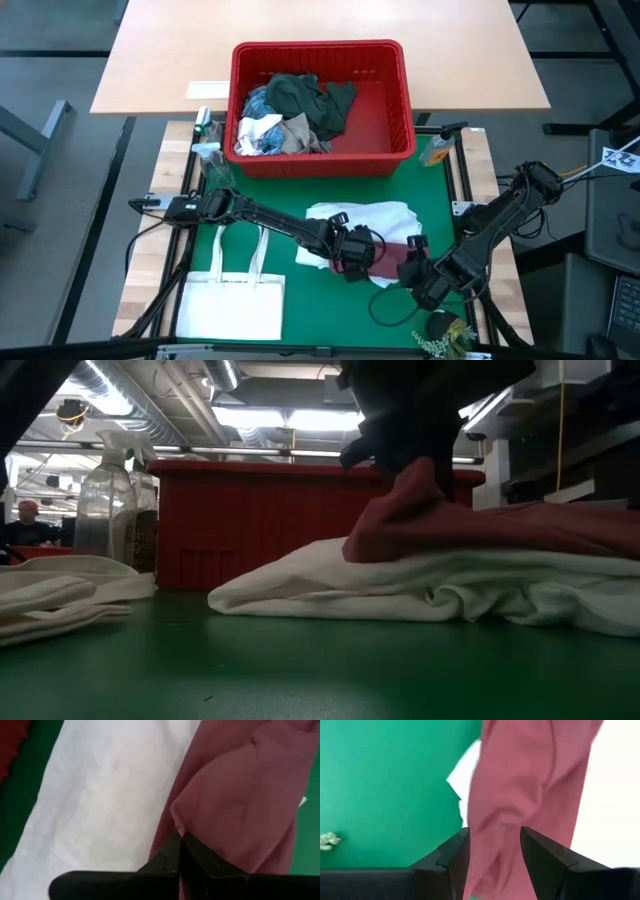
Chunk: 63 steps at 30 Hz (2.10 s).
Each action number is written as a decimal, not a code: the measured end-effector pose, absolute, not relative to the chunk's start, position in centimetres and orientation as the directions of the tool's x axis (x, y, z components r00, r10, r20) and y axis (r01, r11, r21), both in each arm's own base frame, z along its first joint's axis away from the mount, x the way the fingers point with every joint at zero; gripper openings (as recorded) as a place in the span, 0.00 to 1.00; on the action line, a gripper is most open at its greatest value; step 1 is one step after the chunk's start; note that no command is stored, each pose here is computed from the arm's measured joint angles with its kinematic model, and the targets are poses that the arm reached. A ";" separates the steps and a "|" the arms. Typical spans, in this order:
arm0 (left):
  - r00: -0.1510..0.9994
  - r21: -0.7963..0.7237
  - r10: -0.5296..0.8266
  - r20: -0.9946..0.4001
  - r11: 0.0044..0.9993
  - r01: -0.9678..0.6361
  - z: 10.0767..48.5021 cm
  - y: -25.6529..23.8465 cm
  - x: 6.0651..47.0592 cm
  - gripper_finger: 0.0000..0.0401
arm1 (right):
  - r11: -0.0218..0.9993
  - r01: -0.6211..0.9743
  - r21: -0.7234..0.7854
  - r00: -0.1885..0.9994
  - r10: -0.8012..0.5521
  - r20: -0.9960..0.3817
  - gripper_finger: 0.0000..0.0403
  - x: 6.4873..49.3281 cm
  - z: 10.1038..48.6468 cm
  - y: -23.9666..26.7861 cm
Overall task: Fold Laundry from Bin
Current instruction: Fold the pink underwear
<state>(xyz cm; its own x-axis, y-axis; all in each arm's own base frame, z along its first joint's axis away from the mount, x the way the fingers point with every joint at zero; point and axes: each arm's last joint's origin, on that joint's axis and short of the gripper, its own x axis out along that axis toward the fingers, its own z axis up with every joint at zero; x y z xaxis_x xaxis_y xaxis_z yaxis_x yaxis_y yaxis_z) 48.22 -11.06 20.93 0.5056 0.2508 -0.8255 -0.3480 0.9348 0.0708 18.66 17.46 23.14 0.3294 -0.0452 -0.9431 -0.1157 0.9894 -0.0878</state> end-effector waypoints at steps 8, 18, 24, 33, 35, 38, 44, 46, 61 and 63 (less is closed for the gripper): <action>0.529 0.099 0.230 -0.817 0.959 -0.264 21.0 -12.7 48.0 0.01 | 0.994 -0.077 -0.083 0.293 -0.057 -0.954 0.43 20.1 23.0 15.6; 0.668 0.145 0.160 -0.727 0.986 -0.078 21.9 -16.1 48.4 0.00 | 0.957 -0.285 0.062 0.309 0.153 -0.939 0.43 22.3 23.3 14.9; 0.704 0.164 0.131 -0.698 0.986 -0.021 22.2 -17.6 48.2 0.00 | 0.915 -0.352 0.198 0.239 0.292 -0.926 0.43 22.2 23.4 15.4; 0.711 0.171 0.142 -0.688 0.985 -0.031 22.2 -18.0 48.1 0.00 | 0.947 -0.244 0.208 0.271 0.272 -0.923 0.43 22.5 23.3 15.5; 0.711 0.171 0.142 -0.688 0.985 -0.031 22.2 -18.0 48.1 0.00 | 0.956 -0.199 0.215 0.260 0.263 -0.929 0.43 22.5 22.9 15.5; 0.713 0.171 0.140 -0.687 0.985 -0.028 22.2 -18.2 48.0 0.00 | 0.954 -0.159 0.255 0.211 0.285 -0.935 0.43 22.1 21.8 15.4; 0.715 0.171 0.134 -0.687 0.985 -0.021 22.2 -18.6 47.9 0.00 | 0.934 -0.142 0.327 0.202 0.351 -0.915 0.43 21.8 20.0 15.4; 0.715 0.170 0.134 -0.686 0.985 -0.021 22.3 -18.6 47.9 0.00 | 0.927 -0.154 0.342 0.227 0.370 -0.901 0.43 22.0 20.1 15.6; 0.716 0.170 0.133 -0.686 0.985 -0.021 22.3 -18.6 47.9 0.00 | 0.924 -0.132 0.359 0.249 0.382 -0.890 0.12 22.3 20.2 15.7; 0.716 0.170 0.133 -0.686 0.985 -0.021 22.3 -18.6 47.9 0.00 | 0.924 -0.133 0.360 0.250 0.382 -0.889 0.03 22.3 20.2 15.7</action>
<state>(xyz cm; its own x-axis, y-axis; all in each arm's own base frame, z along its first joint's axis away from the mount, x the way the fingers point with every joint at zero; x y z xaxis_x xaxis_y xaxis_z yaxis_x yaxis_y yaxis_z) 47.91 -18.58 22.26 0.7155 0.1333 -0.6857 -0.0209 0.9853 0.1697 22.27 15.71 20.22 0.2501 0.3825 -0.8895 -0.1326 0.9235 0.3598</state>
